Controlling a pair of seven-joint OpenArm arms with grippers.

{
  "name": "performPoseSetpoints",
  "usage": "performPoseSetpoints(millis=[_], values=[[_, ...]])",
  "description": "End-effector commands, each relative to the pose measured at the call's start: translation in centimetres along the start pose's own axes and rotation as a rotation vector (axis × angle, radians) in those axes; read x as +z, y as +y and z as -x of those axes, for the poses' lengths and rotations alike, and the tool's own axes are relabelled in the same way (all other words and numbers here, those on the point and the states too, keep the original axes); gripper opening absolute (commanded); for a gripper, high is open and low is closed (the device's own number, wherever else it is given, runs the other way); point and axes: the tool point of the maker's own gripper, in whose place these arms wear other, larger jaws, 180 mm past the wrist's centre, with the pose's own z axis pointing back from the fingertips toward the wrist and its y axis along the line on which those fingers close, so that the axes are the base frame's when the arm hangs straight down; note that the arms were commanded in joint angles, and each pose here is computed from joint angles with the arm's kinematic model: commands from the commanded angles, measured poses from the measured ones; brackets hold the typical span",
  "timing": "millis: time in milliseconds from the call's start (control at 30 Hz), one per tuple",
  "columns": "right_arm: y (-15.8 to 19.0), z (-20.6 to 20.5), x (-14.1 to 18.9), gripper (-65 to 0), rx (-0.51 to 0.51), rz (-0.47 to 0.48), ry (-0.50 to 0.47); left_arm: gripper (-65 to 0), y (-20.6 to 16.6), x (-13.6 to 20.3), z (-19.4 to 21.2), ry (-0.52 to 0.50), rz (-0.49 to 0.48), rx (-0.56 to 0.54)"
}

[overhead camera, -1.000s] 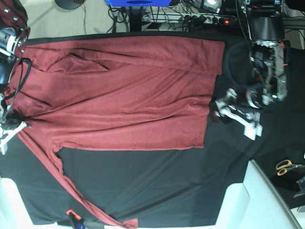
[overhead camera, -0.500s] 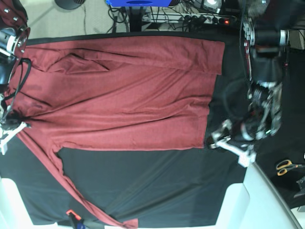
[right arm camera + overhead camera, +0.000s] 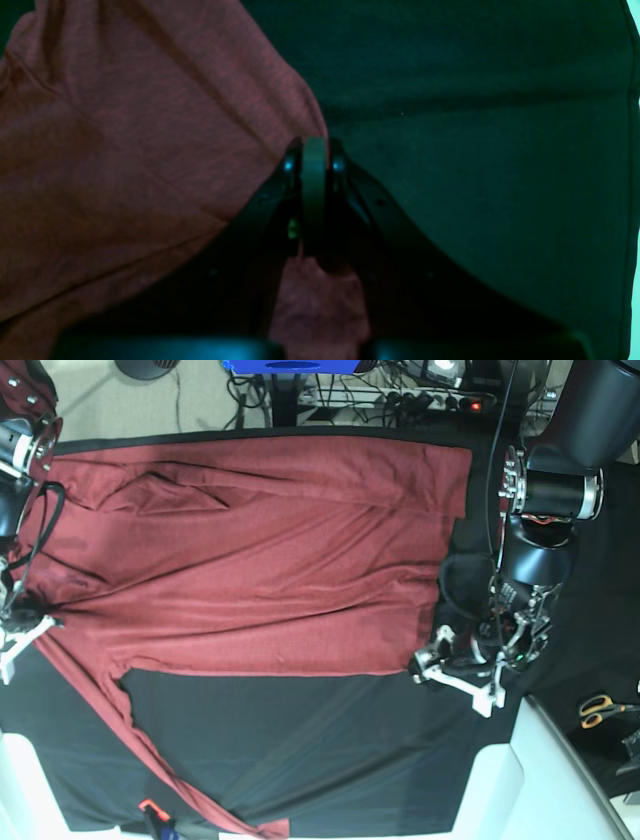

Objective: Fold the T-shirt properly
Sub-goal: 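Lift the held shirt edge with both grippers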

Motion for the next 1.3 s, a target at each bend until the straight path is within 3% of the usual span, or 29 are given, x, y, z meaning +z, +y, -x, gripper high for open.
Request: performPoseSetpoints(millis=[0, 67, 133, 333, 733, 1267], values=[[-1.3, -2.7, 0.6, -65.0, 0.0, 0.024, -0.064, -25.0, -1.6, -0.3, 0.4, 0.034, 0.018, -0.025], [-1.3, -2.7, 0.6, -65.0, 0.0, 0.024, -0.064, -25.3, -1.8, -0.4, 0.6, 0.04, 0.019, -0.04], [-1.3, -2.7, 0.6, -65.0, 0.0, 0.024, -0.064, -30.3, -1.9, -0.4, 0.6, 0.038, 0.021, -0.038], [-1.2, -2.6, 0.5, -65.0, 0.0, 0.023, -0.064, -64.5, -1.6, -0.4, 0.2, 0.018, 0.015, -0.036], [-1.2, -3.5, 0.7, -65.0, 0.0, 0.024, -0.086, -65.0, -1.6, 0.5, -3.1, -0.04, 0.014, -0.059], [-1.5, -7.3, 1.6, -65.0, 0.007, 0.035, -0.196, -65.0, -6.4, 3.5, -7.5, -0.101, 0.112, -0.164]])
